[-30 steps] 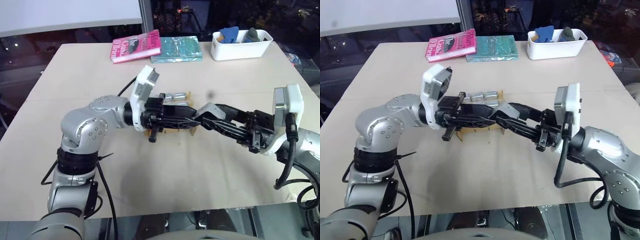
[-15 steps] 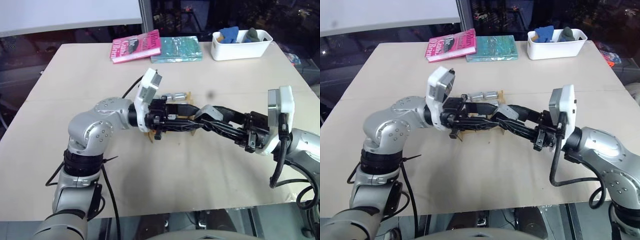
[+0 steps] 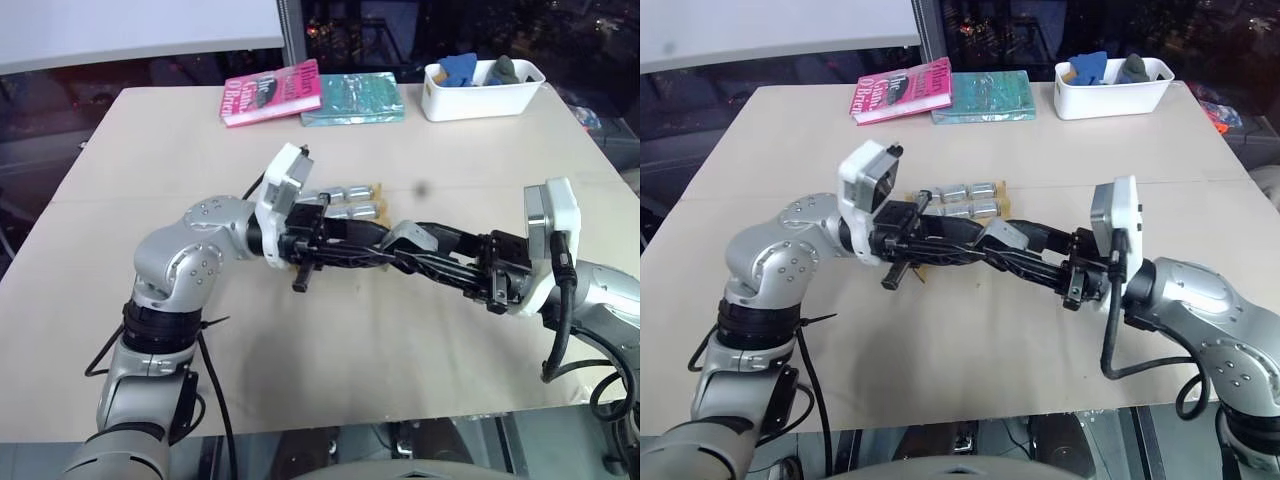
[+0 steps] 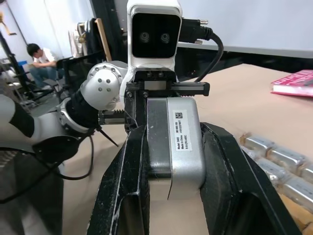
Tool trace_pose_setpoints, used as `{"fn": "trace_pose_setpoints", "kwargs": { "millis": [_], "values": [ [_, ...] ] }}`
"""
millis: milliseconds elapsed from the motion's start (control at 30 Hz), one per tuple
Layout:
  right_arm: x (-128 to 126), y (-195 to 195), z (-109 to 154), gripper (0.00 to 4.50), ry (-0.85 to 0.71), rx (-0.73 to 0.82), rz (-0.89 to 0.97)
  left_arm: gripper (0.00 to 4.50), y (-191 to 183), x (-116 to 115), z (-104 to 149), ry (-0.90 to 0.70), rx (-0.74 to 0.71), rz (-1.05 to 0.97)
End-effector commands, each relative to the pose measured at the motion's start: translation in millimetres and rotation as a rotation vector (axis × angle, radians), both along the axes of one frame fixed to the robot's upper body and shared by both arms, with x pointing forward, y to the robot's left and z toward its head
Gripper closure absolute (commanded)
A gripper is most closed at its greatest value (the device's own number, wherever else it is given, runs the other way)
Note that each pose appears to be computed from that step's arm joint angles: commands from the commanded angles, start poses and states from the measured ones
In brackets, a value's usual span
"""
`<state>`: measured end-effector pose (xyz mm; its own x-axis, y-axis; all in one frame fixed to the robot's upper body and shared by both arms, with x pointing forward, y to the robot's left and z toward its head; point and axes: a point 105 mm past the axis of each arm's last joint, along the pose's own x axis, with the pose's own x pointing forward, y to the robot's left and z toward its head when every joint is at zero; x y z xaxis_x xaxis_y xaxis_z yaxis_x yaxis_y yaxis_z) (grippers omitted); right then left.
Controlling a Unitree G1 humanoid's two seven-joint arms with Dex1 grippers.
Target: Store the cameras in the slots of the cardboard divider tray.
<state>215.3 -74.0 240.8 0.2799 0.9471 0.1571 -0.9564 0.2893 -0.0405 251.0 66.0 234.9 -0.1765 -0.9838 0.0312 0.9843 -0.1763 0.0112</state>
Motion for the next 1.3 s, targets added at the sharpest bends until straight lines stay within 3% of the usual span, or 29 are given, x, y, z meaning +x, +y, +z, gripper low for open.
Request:
{"fn": "trace_pose_setpoints", "kwargs": {
  "millis": [33, 100, 333, 500, 633, 867, 1300],
  "values": [
    [-1, 1, 8, 1.84, -0.057, 0.006, -0.006, 3.75, 4, 2, 2, -0.009, -0.004, 0.032],
    [4, -3, 5, 0.93, -0.086, -0.022, -0.062, 3.75, 8, 7, 2, -0.016, 0.005, 0.068],
    [12, -41, -17, 0.93, -0.120, -0.195, -0.257, 3.75, 20, 47, 6, -0.111, 0.078, 0.286],
    [5, -76, -42, 0.93, -0.109, -0.371, -0.391, 3.75, 23, 87, -3, -0.203, 0.276, 0.405],
    [0, -83, -41, 0.93, -0.111, -0.345, -0.433, 3.75, 26, 105, -16, -0.211, 0.403, 0.382],
    [-8, -77, -46, 0.93, -0.097, -0.322, -0.467, 3.75, 23, 114, -30, -0.264, 0.530, 0.295],
    [-13, -80, -48, 0.93, -0.096, -0.325, -0.483, 3.75, 9, 124, -42, -0.271, 0.563, 0.279]
  ]
}}
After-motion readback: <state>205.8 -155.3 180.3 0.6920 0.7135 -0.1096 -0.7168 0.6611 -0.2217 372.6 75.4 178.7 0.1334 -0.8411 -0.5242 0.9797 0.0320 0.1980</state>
